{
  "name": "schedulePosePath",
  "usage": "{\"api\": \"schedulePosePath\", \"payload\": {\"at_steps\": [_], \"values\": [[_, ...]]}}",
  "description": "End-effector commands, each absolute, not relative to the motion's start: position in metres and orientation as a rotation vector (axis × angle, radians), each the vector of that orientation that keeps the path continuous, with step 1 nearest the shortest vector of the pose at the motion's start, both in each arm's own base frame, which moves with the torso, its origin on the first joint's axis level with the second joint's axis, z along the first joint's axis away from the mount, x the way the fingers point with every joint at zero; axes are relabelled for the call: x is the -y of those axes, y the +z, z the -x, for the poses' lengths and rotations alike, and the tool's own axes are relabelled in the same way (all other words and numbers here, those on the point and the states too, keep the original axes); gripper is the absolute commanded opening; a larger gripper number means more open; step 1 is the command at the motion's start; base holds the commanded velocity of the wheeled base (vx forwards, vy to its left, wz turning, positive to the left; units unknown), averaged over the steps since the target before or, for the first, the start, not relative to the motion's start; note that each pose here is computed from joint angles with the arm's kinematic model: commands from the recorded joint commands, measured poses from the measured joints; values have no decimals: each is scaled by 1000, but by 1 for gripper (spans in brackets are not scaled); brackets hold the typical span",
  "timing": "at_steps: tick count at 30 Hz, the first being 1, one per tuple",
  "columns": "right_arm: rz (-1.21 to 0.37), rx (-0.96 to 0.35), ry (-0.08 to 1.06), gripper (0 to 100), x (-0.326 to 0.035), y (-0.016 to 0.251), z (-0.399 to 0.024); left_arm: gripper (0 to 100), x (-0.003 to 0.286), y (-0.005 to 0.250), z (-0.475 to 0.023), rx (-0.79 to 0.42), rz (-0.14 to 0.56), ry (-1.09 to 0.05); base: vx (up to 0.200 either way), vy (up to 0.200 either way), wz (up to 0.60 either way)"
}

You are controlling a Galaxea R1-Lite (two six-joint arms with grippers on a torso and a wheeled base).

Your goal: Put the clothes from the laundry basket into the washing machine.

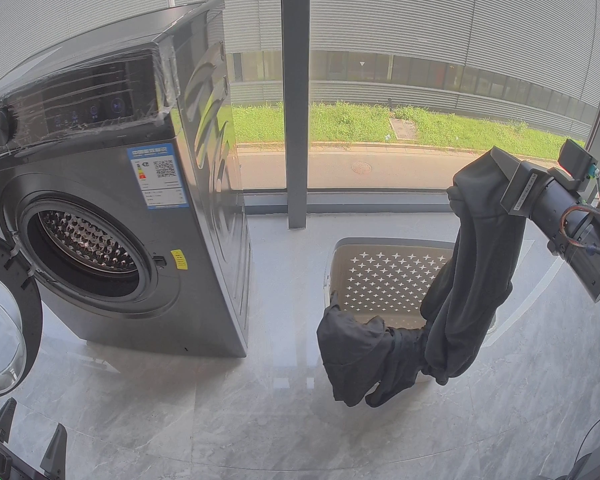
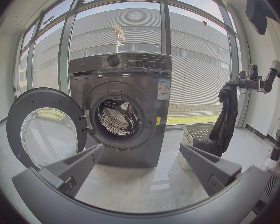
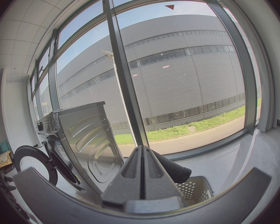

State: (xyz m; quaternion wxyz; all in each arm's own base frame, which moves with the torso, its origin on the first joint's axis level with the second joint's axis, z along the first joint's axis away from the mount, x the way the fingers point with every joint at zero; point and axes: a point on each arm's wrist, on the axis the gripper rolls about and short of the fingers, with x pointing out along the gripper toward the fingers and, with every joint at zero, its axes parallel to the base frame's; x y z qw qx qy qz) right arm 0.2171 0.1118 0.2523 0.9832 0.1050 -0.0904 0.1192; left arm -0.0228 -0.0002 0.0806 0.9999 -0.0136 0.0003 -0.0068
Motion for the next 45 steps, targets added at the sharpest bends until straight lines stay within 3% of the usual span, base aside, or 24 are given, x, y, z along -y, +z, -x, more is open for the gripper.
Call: {"api": "schedulePosePath", "payload": {"at_steps": [1, 20, 26, 45], "values": [[-209, 177, 245, 0, -112, 251, -217, 100, 0, 76, 23, 0, 28, -14, 0, 200, 0], [-222, 181, 280, 0, -118, 251, -213, 100, 0, 76, 23, 0, 28, -14, 0, 200, 0], [-220, 175, 292, 0, -120, 249, -212, 100, 0, 76, 23, 0, 29, -14, 0, 0, 0], [-215, 163, 292, 0, -120, 246, -212, 100, 0, 76, 23, 0, 28, -14, -189, 0, 0]]}}
